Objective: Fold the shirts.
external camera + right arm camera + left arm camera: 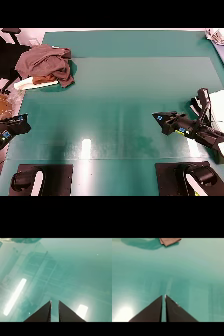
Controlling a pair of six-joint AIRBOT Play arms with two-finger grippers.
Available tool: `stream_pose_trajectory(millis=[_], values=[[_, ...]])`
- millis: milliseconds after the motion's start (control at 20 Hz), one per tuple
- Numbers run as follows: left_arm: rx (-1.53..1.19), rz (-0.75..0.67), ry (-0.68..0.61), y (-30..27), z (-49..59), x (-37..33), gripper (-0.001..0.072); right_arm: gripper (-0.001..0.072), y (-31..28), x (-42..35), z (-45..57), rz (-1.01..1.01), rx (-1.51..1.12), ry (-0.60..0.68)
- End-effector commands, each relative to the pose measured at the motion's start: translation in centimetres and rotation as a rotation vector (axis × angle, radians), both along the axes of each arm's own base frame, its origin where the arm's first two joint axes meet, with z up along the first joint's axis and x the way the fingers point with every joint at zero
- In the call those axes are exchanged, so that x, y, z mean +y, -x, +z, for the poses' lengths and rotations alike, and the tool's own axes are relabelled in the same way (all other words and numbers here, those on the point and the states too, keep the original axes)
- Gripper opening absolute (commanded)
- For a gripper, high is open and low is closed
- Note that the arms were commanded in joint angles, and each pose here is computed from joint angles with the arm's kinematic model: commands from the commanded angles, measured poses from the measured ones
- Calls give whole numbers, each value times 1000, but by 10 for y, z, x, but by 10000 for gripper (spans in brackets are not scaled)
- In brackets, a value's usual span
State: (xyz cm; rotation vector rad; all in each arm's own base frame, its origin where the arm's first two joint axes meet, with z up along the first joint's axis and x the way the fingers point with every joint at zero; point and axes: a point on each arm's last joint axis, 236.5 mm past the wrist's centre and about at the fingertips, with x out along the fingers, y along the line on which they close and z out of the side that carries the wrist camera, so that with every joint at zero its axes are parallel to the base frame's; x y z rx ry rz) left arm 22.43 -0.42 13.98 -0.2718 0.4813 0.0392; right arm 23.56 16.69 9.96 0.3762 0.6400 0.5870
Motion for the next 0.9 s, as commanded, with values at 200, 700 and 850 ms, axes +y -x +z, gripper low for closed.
stream_pose_trajectory(millis=[200,700,850], values=[[-156,20,6,-14,34,4,78,122,5,2,-4,19,19,8],[-321,48,126,-24,73,1,78,122,9,3,-8,33,35,18],[-389,53,116,-26,89,4,77,122,-2,-1,1,-7,-11,2]])
